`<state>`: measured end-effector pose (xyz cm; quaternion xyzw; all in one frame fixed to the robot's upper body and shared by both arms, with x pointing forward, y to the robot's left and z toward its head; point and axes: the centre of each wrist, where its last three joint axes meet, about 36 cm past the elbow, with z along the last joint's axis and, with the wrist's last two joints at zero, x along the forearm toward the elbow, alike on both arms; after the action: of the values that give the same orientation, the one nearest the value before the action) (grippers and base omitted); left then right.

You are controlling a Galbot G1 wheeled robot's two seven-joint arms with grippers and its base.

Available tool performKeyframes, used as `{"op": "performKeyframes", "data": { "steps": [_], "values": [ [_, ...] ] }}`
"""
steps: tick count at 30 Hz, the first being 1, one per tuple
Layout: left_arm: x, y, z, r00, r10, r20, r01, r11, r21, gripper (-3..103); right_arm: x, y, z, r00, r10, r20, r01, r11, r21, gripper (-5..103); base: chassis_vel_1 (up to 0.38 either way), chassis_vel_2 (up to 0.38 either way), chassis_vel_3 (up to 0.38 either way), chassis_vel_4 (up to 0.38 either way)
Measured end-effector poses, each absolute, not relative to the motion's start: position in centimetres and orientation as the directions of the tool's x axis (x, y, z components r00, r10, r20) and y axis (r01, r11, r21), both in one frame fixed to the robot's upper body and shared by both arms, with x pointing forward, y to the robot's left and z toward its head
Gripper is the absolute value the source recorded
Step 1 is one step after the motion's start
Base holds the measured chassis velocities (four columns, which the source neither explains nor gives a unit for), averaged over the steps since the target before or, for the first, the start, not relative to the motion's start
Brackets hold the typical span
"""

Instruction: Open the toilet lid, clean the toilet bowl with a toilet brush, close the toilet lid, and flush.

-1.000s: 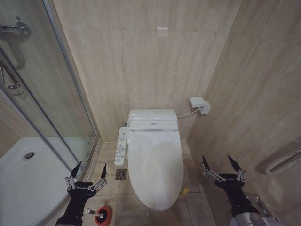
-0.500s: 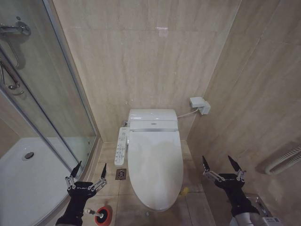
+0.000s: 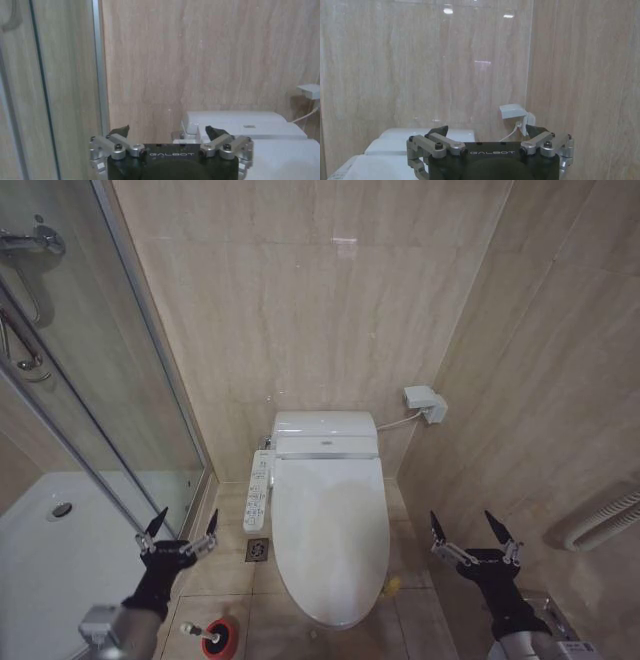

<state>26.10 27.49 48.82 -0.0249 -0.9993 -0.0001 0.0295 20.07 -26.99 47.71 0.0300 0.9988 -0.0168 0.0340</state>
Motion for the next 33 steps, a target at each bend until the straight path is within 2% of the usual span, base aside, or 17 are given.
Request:
{"op": "performKeyframes", "data": {
  "steps": [3,4,8,17,18,25,26,33],
  "values": [
    [27.3,28.3,49.6,-0.995,0.058,0.082,0.056,0.998,-0.034,100,20.1,-27.0,47.7,-0.996,0.059,-0.069,0.061,0.998,-0.031,100,0.000,0.000,0.000,0.000],
    [28.1,28.8,50.1,-0.993,0.066,0.096,0.061,0.997,-0.055,92,20.1,-27.0,47.7,-0.996,0.059,-0.069,0.061,0.998,-0.031,100,0.000,0.000,0.000,0.000],
    [29.4,29.8,51.2,-0.990,0.085,0.115,0.074,0.993,-0.095,92,20.1,-27.0,47.7,-0.996,0.059,-0.069,0.061,0.998,-0.031,100,0.000,0.000,0.000,0.000],
    [30.0,30.2,51.0,-0.989,0.090,0.117,0.078,0.991,-0.105,92,20.1,-27.0,47.7,-0.996,0.059,-0.069,0.061,0.998,-0.031,100,0.000,0.000,0.000,0.000],
    [30.3,30.5,50.5,-0.990,0.088,0.111,0.077,0.992,-0.103,100,20.1,-27.0,47.7,-0.996,0.059,-0.069,0.061,0.998,-0.031,100,0.000,0.000,0.000,0.000],
    [32.2,32.1,47.8,-0.994,0.080,0.073,0.071,0.991,-0.110,100,20.1,-27.0,47.7,-0.996,0.059,-0.069,0.061,0.998,-0.031,100,0.000,0.000,0.000,0.000],
    [32.7,32.6,47.0,-0.995,0.076,0.058,0.069,0.992,-0.109,94,20.1,-27.0,47.7,-0.996,0.059,-0.069,0.061,0.998,-0.031,100,0.000,0.000,0.000,0.000],
    [34.3,34.4,44.1,-0.998,0.060,0.007,0.059,0.993,-0.105,95,20.1,-27.0,47.7,-0.996,0.059,-0.069,0.061,0.998,-0.031,100,0.000,0.000,0.000,0.000]
  ]
}}
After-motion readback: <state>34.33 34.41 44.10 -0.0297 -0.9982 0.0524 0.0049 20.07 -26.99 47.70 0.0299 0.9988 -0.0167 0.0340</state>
